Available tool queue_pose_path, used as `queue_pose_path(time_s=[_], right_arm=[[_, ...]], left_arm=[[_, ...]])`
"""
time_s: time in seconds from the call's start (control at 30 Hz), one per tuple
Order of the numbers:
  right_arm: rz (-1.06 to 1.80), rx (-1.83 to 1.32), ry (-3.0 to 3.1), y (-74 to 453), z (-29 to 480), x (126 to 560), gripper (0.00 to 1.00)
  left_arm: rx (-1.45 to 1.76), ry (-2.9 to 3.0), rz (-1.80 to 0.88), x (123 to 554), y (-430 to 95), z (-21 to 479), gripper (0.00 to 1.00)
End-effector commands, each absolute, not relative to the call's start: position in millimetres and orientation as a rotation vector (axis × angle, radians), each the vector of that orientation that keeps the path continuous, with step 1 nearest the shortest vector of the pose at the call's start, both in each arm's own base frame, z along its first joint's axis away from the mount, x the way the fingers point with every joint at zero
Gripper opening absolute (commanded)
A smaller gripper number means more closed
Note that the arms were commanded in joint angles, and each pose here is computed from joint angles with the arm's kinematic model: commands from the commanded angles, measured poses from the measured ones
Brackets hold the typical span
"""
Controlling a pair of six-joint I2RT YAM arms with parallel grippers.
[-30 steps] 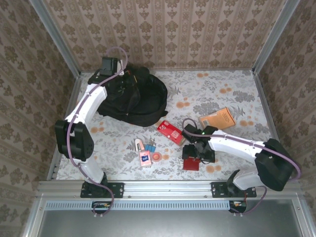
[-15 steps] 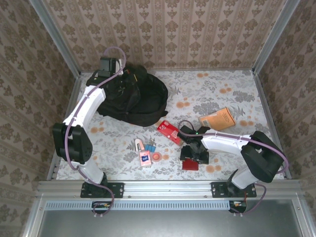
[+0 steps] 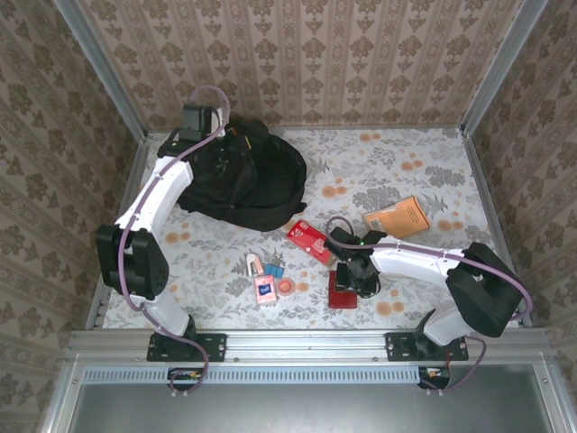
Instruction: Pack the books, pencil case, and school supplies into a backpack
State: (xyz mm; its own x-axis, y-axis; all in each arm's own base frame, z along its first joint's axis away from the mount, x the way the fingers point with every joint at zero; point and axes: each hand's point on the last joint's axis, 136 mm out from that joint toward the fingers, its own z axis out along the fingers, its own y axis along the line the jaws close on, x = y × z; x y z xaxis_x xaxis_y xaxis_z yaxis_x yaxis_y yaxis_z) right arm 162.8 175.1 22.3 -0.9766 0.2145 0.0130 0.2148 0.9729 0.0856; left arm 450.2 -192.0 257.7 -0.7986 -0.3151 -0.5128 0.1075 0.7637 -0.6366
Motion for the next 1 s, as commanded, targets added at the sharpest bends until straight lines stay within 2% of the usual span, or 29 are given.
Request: queue_pose_path(time_s=[0.0,0.27,0.5,0.67,0.8,0.87,0.9,0.93,0.97], right_arm=[[-0.087,-0.336,-3.165,166.3,31.6,166.0,0.41],[-0.146,-0.314,-3.229,164.9,58.3,171.0,0.31],[-0.179,-0.294,-3.278,164.1,77.9,177.2,0.29],[-0.308,-0.286,-3.371,165.7,117.6,190.7,0.28],[-0.438,-0.307,-3.412,166.5,139.5,202.1,0.21],[-0.452,-0.296,-3.41,165.9,139.6,204.2,0.24],[-0.437,-0.281,-3.406,164.4,136.6,204.3,0.3],[-0.405,-0.28,-3.399,160.8,132.4,203.5,0.37],[-0.369,-0.291,-3.384,155.4,124.9,202.0,0.49]], left_arm=[[-0.134,2.289,-0.943,448.1,-194.1,274.2,0.0],[-0.128,2.291,-0.943,447.6,-194.9,273.5,0.0],[-0.102,2.303,-0.939,446.7,-199.7,272.8,0.0],[-0.07,2.304,-0.94,444.3,-204.1,283.8,0.0],[-0.043,2.308,-0.915,442.7,-207.7,293.8,0.0],[-0.034,2.313,-0.912,441.1,-209.5,294.9,0.0],[-0.028,2.319,-0.911,439.9,-210.7,293.5,0.0],[-0.027,2.325,-0.907,439.2,-210.8,292.3,0.0],[-0.022,2.338,-0.906,437.5,-212.3,289.6,0.0]])
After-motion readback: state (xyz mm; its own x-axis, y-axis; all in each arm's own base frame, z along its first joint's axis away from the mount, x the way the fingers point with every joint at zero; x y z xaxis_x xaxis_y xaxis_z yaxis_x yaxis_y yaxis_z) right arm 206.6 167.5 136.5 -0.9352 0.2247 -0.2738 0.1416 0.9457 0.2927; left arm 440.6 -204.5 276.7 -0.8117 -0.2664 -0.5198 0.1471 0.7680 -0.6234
